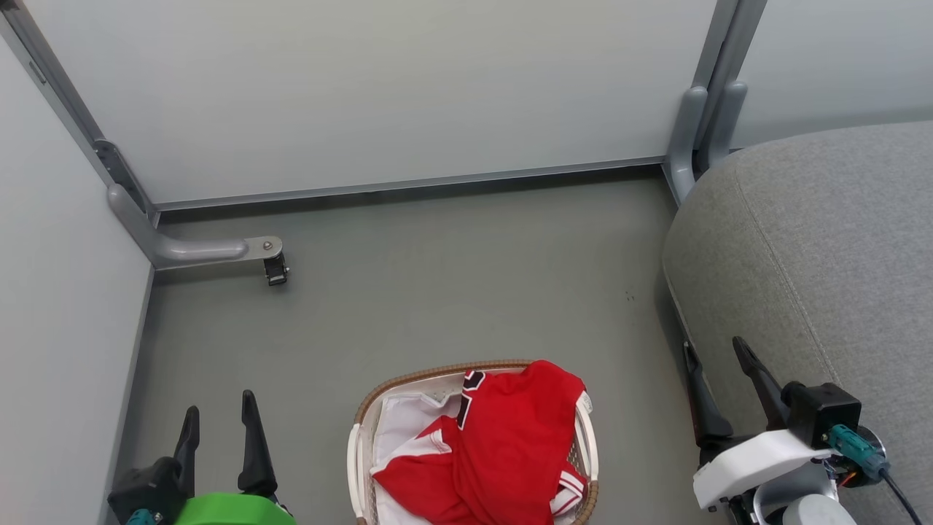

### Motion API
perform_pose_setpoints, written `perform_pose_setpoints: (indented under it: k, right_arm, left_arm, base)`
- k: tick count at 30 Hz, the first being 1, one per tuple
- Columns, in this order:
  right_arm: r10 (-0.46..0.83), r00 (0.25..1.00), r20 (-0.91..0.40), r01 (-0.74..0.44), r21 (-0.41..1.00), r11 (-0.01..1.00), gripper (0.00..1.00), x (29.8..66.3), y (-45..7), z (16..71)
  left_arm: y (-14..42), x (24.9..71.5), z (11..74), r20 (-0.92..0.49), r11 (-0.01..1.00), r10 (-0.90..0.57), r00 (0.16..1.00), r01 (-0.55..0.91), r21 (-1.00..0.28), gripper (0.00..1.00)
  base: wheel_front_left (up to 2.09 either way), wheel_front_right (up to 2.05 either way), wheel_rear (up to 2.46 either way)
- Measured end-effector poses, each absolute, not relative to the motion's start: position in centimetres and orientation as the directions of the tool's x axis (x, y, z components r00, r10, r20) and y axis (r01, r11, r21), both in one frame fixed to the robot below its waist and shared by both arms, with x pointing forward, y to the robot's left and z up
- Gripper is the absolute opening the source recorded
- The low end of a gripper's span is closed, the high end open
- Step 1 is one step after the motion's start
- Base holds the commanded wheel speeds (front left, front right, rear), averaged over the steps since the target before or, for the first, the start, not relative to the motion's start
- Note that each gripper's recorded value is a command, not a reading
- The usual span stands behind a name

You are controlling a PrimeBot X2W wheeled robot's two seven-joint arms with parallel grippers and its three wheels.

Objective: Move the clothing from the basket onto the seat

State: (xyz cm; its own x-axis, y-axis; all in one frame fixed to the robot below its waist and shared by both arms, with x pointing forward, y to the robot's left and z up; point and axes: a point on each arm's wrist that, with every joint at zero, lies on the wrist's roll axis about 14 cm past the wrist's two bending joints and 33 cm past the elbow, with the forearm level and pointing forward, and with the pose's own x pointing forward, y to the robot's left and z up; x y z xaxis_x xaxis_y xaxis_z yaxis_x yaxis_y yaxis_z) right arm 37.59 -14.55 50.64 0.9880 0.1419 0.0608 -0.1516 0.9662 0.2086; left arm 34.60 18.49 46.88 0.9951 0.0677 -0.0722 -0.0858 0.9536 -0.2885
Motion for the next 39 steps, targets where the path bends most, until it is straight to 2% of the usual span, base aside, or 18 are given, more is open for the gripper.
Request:
perform_pose_setpoints:
  k: [28,39]
  right_arm:
    - [0.209,0.973,0.098,-0.209,-0.001,0.978,1.0,37.4,-13.2,51.3]
    - [0.211,0.972,0.099,-0.212,-0.005,0.977,1.0,37.4,-13.2,51.3]
  left_arm:
    - [17.8,33.8,45.8,-0.075,0.99,0.036,0.997,-0.046,-0.131,1.0]
    - [17.8,33.7,45.5,-0.082,0.991,0.035,0.996,-0.046,-0.126,1.0]
  base:
    - [0.0,0.0,0.0]
    - [0.0,0.0,0.0]
